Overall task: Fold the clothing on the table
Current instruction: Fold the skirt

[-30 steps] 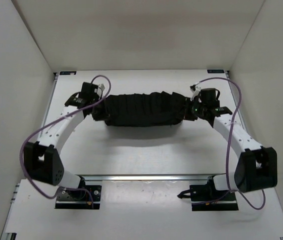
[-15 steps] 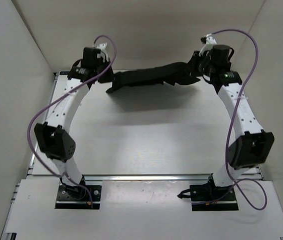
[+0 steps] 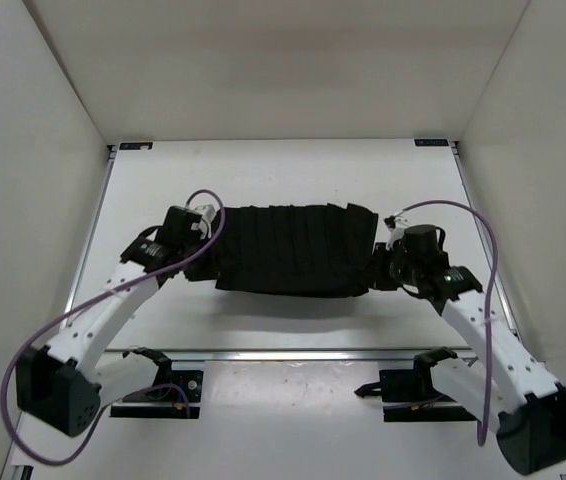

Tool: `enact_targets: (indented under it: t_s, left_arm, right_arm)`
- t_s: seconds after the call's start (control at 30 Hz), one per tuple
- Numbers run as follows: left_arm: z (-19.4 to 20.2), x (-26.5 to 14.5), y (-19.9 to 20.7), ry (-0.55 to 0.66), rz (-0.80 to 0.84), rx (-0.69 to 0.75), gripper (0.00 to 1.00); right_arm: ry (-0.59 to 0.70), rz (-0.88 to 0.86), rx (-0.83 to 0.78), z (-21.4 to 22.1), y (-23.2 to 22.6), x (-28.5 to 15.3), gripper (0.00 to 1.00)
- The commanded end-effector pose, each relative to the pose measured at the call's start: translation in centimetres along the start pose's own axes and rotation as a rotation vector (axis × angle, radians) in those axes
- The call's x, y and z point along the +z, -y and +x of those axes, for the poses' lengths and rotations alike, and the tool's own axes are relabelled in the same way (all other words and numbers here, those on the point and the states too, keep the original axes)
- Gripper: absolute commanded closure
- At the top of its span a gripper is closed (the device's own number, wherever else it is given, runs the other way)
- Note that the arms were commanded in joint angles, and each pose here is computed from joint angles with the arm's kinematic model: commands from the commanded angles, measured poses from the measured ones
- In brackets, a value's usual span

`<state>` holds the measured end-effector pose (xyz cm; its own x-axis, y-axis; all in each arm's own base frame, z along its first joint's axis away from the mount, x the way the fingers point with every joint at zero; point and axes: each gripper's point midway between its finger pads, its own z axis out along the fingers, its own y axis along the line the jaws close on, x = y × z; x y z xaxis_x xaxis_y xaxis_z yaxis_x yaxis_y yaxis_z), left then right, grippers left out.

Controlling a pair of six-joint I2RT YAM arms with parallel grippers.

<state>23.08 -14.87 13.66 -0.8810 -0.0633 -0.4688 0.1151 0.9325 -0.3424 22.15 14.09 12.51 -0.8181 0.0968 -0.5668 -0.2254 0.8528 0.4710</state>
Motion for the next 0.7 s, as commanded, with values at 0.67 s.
enact_targets:
  t_s: [0.67]
  left_arm:
    - [-18.0, 4.9, -4.0, 0.116, -0.078, -0.131, 1.00]
  right_arm:
    - [0.195, -0.060, -0.091, -21.3, 1.3, 6.8, 1.00]
